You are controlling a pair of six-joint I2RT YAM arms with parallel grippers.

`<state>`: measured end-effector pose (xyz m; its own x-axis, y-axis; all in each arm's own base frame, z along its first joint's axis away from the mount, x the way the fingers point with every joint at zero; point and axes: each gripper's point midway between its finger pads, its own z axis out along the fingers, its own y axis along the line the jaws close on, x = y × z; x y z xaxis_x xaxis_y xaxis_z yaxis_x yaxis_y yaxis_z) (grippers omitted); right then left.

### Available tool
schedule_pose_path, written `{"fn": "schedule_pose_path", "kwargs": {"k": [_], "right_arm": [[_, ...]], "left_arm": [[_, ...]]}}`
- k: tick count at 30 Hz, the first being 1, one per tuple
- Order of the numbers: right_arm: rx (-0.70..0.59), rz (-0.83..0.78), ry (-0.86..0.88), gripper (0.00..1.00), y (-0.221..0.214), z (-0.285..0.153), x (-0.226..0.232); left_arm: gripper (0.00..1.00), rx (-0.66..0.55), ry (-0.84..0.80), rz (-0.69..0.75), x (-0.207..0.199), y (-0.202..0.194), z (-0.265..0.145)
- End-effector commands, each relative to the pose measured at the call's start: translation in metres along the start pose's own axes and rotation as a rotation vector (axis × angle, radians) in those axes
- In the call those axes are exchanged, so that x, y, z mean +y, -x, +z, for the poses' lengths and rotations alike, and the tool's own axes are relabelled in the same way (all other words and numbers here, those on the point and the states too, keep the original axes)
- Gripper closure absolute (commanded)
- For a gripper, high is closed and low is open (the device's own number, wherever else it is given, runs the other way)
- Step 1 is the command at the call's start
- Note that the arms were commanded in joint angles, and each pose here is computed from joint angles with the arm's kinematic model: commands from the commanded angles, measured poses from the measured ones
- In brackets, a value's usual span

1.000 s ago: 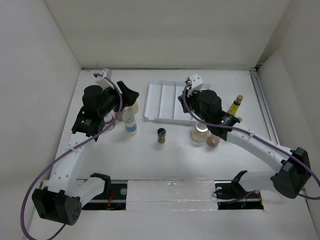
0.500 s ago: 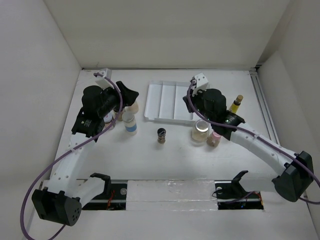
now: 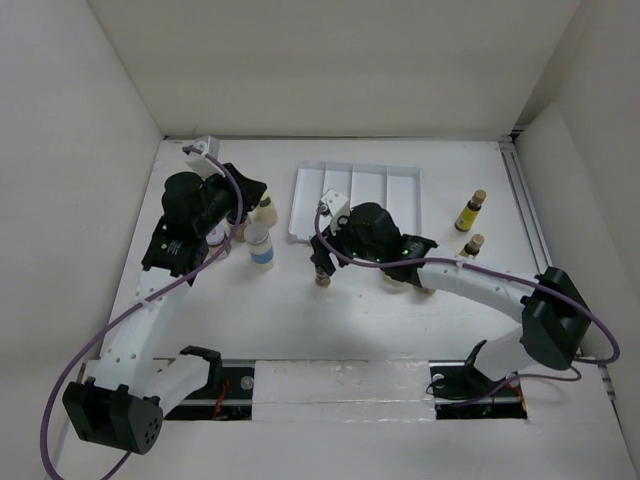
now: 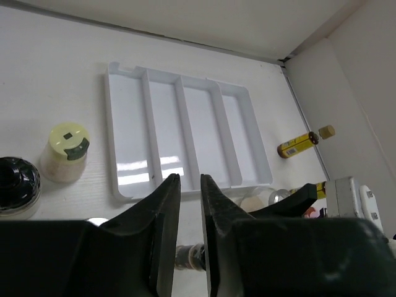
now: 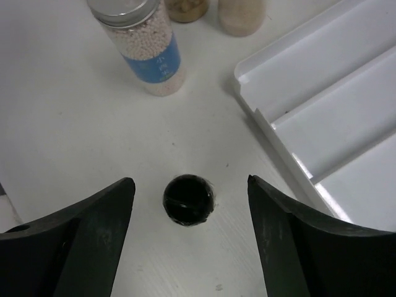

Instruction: Organize the condiment bottles

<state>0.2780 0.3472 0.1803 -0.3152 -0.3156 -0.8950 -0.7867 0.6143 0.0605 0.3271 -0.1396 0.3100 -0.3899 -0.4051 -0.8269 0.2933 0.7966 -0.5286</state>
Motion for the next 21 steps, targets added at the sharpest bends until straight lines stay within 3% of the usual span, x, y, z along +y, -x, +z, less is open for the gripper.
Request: {"fn": "schedule_pose_path", "kwargs": {"k": [1,5,6,10,15,21], "right_arm": [[-0.091,0.003,-0.121,0.19,0.030,-0.017,-0.022],[-0.018,0.099,-0.451,0.09,-0.001,-0.060,-0.078],[-0.009,0.156,-0.504,0.07,-0.010,-0.073,-0.086],[0.066,0.276,-0.712,0.02,-0.049,-0.115,-0.118],[0.146,0.356,-0.791,0.01,-0.079,-0.134,-0.131],[0.193,0.386,-0.773,0.01,-0.095,-0.125,-0.146]], "left_arm": [[0.85,-0.046,-0.010,0.004,-0.004,0.010,-0.005],[0.68,-0.039,-0.006,0.002,-0.002,0.008,-0.002],[0.59,-0.039,-0.006,0.002,-0.002,0.008,-0.002],[0.46,-0.032,-0.016,0.002,-0.004,0.008,-0.001],[0.35,-0.012,-0.033,0.000,-0.004,0.002,0.002],[0.34,-0.010,-0.058,0.003,-0.009,0.001,0.000]]}}
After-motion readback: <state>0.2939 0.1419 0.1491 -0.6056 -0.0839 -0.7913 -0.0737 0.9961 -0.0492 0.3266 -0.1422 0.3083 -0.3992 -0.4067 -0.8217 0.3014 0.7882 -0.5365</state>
